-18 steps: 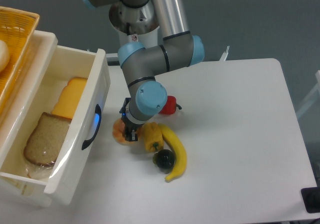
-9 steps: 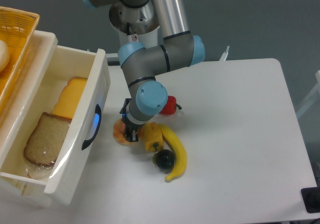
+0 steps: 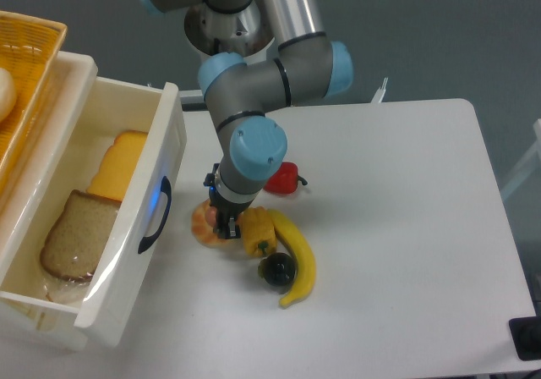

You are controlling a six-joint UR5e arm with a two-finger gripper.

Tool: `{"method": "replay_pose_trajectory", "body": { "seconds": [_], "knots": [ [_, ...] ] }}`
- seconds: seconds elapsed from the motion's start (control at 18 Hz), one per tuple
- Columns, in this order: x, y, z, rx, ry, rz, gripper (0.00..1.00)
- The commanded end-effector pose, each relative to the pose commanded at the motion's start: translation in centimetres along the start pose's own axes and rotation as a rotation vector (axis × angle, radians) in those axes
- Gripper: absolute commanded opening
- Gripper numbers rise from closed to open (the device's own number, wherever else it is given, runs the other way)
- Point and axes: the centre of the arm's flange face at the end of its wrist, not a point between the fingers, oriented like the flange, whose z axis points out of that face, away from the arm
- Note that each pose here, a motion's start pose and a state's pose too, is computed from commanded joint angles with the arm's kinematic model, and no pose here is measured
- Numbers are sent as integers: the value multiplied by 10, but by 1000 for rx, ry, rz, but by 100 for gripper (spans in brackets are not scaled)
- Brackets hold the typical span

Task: Pick up the egg
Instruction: 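Lift the grasped egg up out of the donut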

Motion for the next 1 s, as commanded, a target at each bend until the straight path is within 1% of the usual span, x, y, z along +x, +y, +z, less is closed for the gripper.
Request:
{"method": "replay_pose_trajectory", "body": {
  "seconds": [0.11,0.22,0.28,0.33,0.39,0.56,0.72,0.89,1.0],
  "knots": [
    [-3,-4,-29,-21,-62,-59,17],
    [-13,-3,-56,-81,-117,-104,17],
    [-16,-1,-67,-114,-140,-139,18],
    [-18,1,-74,-140,-158,-170,23],
    [-21,2,-82,-151,-178,-188,23],
    [-26,4,-95,-150,-206,-210,21],
    [-27,10,-102,-146,-222,-263,21],
    [-28,9,-104,-145,-227,-267,21],
    [-29,9,-105,-142,-231,-287,21]
  ]
}}
